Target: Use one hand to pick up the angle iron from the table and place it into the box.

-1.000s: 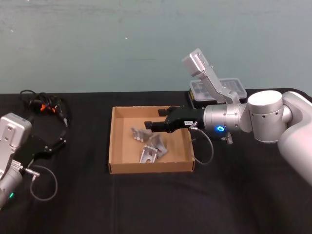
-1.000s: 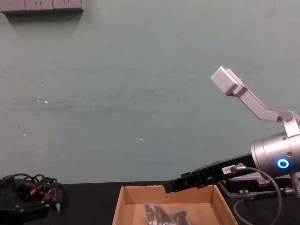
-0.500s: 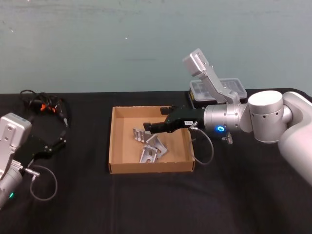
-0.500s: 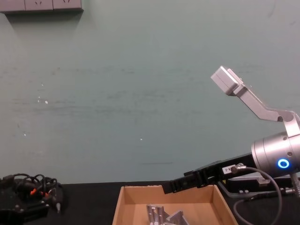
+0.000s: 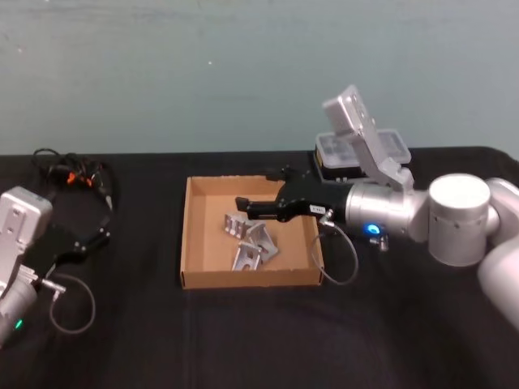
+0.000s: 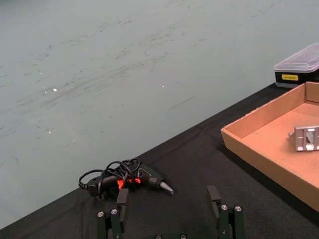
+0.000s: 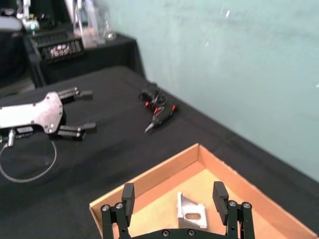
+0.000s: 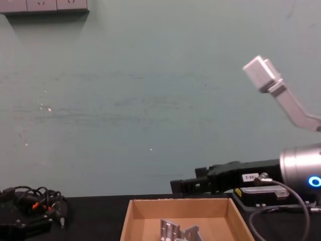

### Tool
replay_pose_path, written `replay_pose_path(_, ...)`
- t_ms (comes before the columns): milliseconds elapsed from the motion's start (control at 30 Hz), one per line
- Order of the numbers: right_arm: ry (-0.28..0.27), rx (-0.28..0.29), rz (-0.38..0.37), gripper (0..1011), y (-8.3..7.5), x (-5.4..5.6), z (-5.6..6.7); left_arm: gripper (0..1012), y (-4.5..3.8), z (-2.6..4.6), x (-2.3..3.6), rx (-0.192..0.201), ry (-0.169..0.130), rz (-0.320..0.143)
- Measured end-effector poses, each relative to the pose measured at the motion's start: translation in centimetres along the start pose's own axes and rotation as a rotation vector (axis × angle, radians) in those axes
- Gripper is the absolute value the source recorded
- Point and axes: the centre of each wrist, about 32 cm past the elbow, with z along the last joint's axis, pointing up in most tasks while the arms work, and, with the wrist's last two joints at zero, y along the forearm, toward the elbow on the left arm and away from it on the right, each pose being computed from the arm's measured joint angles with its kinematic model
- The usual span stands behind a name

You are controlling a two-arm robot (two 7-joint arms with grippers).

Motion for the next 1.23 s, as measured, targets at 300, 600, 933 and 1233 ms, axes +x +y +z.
replay_pose_path(300,-0.066,0.104,-0.193,1003,-3.4,-3.5,-1.9,1000,0.00,0.00,0.00,0.000,0.000,0.000)
replay_pose_path(600,-0.082,0.099,-0.389,1003,-6.5,-6.6,-4.5,1000,0.00,0.00,0.00,0.000,0.000,0.000)
replay_pose_path(933,-0.029,0.048,-0.417,1003,-7.2,-7.9,-6.3,1000,0.00,0.00,0.00,0.000,0.000,0.000)
replay_pose_path(1233,-0.019,0.034,-0.397,1003,-7.3,-7.8,-6.4,1000,0.00,0.00,0.00,0.000,0.000,0.000)
